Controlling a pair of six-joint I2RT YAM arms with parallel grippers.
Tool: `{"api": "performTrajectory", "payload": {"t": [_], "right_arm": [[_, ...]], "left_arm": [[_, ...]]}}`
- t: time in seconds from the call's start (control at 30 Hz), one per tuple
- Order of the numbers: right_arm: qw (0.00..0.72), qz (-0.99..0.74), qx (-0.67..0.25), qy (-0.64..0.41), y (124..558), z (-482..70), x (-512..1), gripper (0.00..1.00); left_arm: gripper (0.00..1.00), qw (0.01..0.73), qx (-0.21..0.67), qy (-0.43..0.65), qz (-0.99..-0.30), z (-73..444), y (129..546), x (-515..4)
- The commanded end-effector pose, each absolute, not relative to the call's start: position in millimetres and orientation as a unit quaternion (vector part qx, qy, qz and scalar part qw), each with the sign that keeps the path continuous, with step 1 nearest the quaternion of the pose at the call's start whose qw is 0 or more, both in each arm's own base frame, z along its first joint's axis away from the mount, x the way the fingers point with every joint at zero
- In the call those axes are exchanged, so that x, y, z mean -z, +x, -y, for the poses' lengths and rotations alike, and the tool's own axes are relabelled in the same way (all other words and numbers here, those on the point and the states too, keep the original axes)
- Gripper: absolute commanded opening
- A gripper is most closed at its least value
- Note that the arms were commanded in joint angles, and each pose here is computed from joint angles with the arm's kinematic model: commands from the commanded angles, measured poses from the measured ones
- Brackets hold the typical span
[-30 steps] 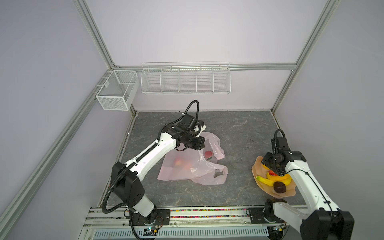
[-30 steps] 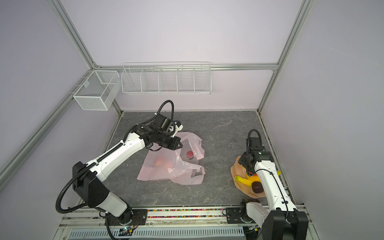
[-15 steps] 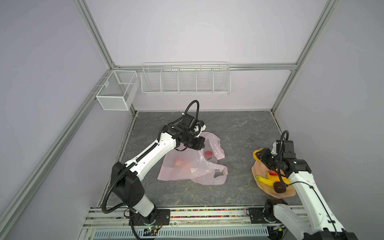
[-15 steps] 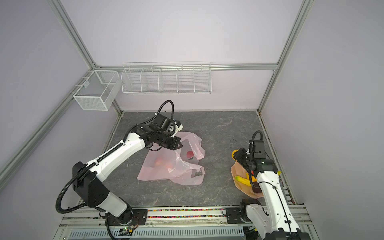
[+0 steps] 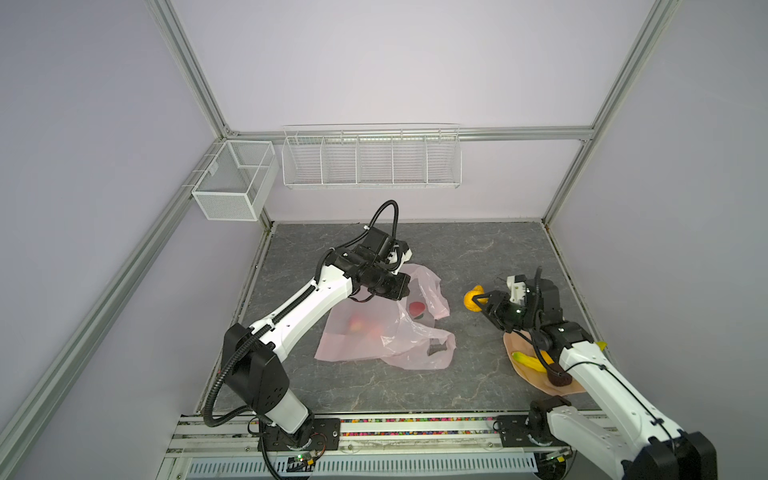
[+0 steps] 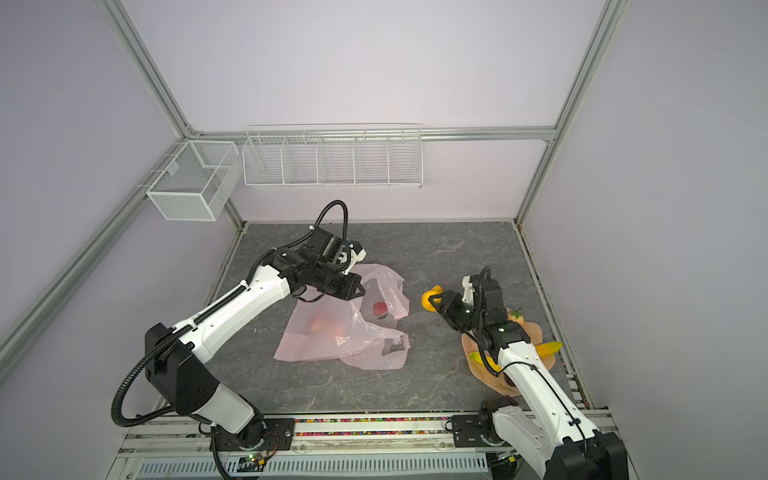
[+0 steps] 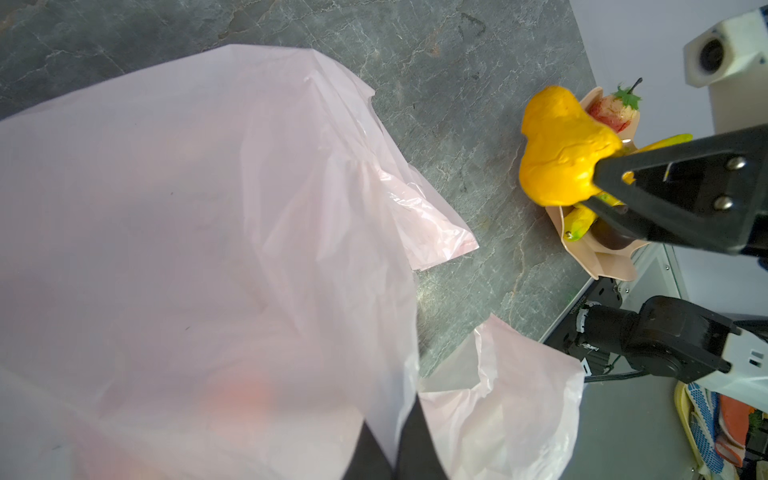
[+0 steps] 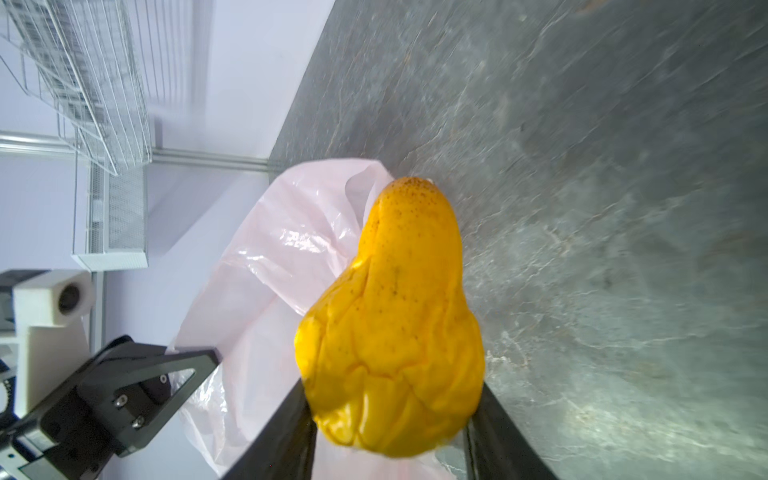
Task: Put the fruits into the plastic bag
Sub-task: 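Lift the yellow pear with the right gripper and carry it toward the bag, then lower the yellow pear into the bag opening held by the left gripper and release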
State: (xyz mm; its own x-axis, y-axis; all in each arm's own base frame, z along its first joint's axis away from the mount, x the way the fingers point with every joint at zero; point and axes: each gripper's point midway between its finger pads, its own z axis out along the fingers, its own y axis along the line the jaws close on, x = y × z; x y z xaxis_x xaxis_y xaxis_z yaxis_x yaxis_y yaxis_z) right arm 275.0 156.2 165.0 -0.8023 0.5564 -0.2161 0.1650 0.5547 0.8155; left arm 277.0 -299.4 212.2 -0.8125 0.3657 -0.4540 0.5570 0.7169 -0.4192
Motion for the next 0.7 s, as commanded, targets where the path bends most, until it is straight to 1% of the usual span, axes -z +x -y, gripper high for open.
{"api": "performTrajectory", "payload": {"t": [0.0, 0.43, 0.53, 0.67], "right_arm": [[0.232, -0.835, -0.459, 0.197, 278.6, -185.7, -174.0, 0.39], [0.16, -0.856, -0.482, 0.093, 260.6, -302.9, -153.3, 0.38], [0.147, -0.857, -0.488, 0.075, 257.2, -325.0, -151.0, 0.38], [0.119, -0.862, -0.489, 0.064, 254.3, -349.4, -135.4, 0.37]], "left_arm": [[0.0, 0.176, 0.285, 0.257, -0.907, 298.6, 275.5, -217.7], [0.0, 0.175, 0.286, 0.249, -0.909, 299.3, 276.9, -216.0], [0.0, 0.176, 0.287, 0.247, -0.909, 299.7, 277.4, -216.3], [0.0, 0.177, 0.29, 0.247, -0.908, 301.1, 277.9, -218.0]]}}
